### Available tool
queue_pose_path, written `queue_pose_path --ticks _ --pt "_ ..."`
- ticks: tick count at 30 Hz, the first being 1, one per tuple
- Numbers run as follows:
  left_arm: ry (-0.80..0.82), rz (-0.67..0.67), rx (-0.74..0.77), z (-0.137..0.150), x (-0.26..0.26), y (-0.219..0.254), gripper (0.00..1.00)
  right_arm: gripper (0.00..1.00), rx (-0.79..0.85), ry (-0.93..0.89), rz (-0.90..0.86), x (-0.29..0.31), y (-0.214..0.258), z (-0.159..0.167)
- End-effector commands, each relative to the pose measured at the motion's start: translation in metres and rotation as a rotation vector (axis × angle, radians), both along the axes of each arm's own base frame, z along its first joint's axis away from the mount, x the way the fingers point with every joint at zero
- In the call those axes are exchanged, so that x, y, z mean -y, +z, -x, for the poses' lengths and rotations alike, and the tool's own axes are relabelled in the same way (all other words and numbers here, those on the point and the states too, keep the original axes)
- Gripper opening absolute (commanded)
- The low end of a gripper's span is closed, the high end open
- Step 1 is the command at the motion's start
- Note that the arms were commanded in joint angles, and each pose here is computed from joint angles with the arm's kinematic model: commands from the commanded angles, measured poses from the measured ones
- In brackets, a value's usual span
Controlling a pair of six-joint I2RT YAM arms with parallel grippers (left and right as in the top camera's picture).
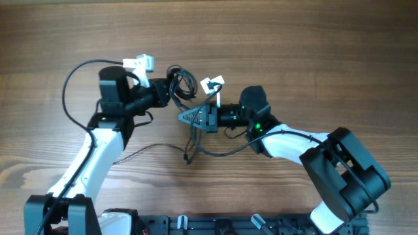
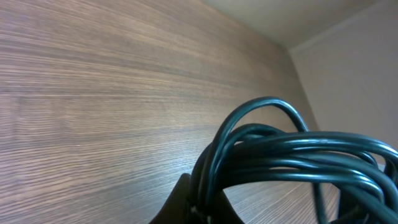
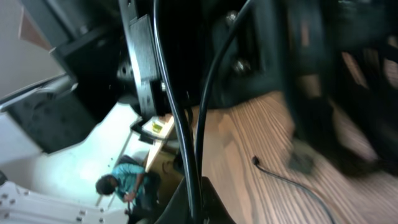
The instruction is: Untangle cables
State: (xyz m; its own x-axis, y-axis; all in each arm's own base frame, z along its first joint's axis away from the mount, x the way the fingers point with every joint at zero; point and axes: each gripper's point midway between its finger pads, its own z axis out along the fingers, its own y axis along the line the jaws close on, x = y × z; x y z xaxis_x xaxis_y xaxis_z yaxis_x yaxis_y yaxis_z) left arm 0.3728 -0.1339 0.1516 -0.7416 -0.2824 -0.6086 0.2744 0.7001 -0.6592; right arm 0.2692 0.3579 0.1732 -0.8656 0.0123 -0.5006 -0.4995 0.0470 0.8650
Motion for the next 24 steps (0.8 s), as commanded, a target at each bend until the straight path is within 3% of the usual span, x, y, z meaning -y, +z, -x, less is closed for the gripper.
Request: queue_pose_path --ticks 1,5,7,8,9,10,14,19,22,24 --pt "0.037 -0.057 0.02 -0.002 0.006 0.0 0.04 0.04 -0.092 -0.19 0.008 0.003 -0.003 -0.031" --pt "0.165 -0.099 0.043 -0.018 -0.028 0.002 0.04 0.04 -0.289 -0.238 0.177 0.011 -0.055 -0.03" --pt "0.183 -0.074 0.061 -0.019 -0.041 0.012 0.04 0.05 -0.292 -0.247 0.24 0.015 -0.07 -0.028" --pt "0.161 -0.06 0.07 -0.017 -0.04 0.016 0.04 0.26 -0.254 -0.244 0.245 0.015 -0.07 -0.029" --pt "0.132 -0.058 0.083 -0.015 -0.037 0.018 0.04 0.56 -0.216 -0.249 0.249 0.017 -0.07 -0.031" --pt "0.106 -0.069 0.096 -0.013 -0.035 0.018 0.04 1.0 -0.161 -0.259 0.256 0.023 -0.069 -0.038" --pt "0.066 -0.116 0.131 -0.011 -0.034 0.016 0.04 1.0 0.044 -0.206 0.191 0.058 -0.032 -0.054" --pt "0.006 -0.116 0.136 -0.005 -0.024 0.015 0.04 1.0 0.492 -0.136 0.004 0.095 0.061 -0.05" --pt "-0.062 -0.096 0.116 0.006 -0.004 0.012 0.04 1.0 0.58 -0.211 0.043 0.086 0.059 -0.06" --pt "-0.092 -0.095 0.102 0.012 0.007 0.009 0.04 0.86 0.568 -0.258 0.118 0.077 0.043 -0.066"
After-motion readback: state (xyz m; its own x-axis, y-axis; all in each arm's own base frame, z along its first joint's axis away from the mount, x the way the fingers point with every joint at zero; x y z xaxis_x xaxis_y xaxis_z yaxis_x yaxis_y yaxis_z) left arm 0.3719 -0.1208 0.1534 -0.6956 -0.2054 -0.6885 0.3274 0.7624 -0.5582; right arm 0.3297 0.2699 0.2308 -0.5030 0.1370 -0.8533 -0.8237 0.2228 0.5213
